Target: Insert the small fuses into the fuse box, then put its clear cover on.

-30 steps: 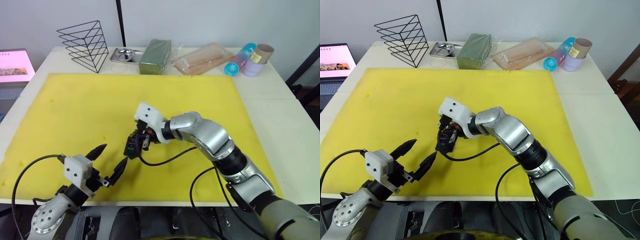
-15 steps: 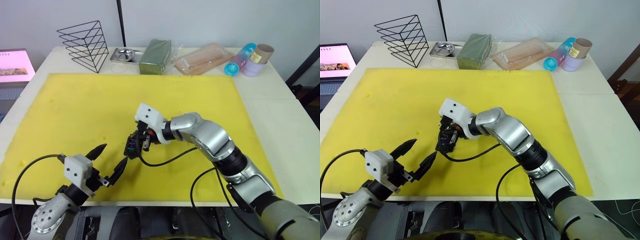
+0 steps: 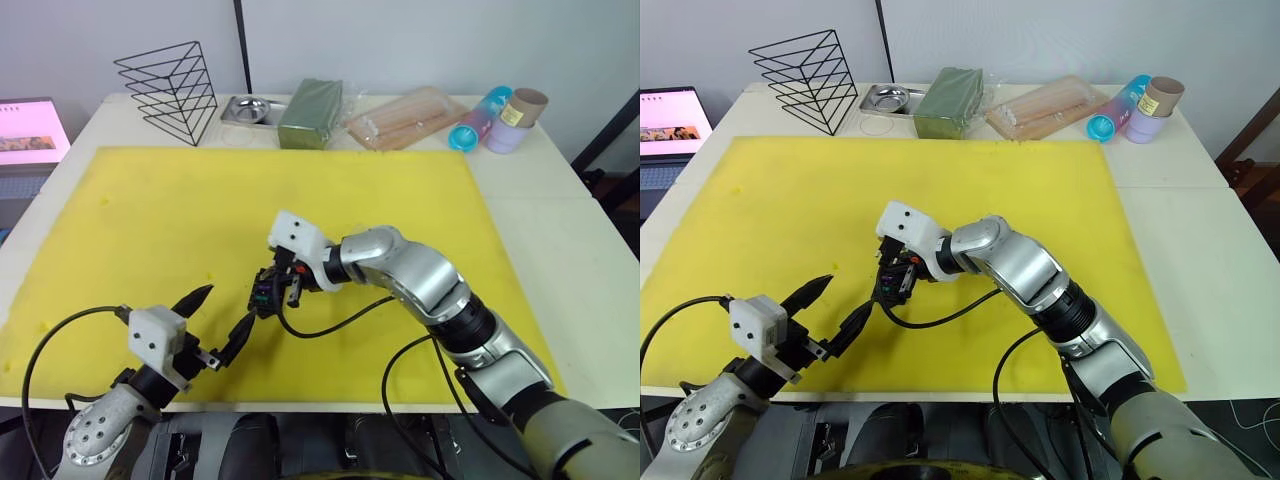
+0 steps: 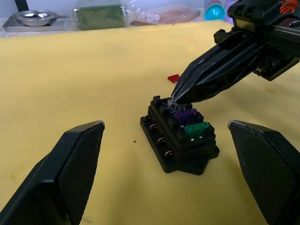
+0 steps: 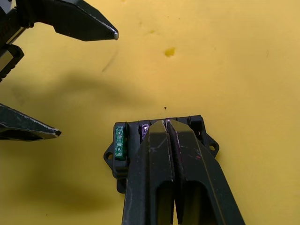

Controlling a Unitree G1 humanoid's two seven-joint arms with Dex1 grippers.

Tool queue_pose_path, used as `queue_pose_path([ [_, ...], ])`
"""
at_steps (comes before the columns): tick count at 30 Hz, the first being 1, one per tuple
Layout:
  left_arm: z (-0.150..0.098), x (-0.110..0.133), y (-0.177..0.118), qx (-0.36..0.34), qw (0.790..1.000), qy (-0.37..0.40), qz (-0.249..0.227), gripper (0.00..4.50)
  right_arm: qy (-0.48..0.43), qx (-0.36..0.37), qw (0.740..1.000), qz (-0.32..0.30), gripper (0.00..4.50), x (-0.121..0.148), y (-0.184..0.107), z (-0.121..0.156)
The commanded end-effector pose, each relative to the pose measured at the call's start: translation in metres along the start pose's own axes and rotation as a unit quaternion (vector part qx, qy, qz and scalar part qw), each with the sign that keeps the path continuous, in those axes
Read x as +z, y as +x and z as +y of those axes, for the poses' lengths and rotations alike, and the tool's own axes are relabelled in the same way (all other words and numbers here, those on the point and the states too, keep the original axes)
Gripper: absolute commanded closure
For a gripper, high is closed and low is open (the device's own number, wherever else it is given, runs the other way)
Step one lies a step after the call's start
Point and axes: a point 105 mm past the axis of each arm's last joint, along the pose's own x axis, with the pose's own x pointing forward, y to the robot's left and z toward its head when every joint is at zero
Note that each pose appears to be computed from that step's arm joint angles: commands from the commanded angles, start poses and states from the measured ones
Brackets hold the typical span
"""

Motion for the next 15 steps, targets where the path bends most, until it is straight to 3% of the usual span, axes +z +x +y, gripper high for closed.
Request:
queue_pose_path([
  [1, -0.007, 0.012, 0.002, -0.010, 1.000, 0.005, -0.018, 0.00, 0.000, 0.002, 1.000, 0.017, 4.47, -0.009, 0.005, 0.002],
  [15, -0.009, 0.019, 0.008, -0.006, 1.000, 0.007, -0.018, 0.00, 0.033, 0.005, 0.997, 0.065, 4.47, -0.041, 0.015, 0.002],
])
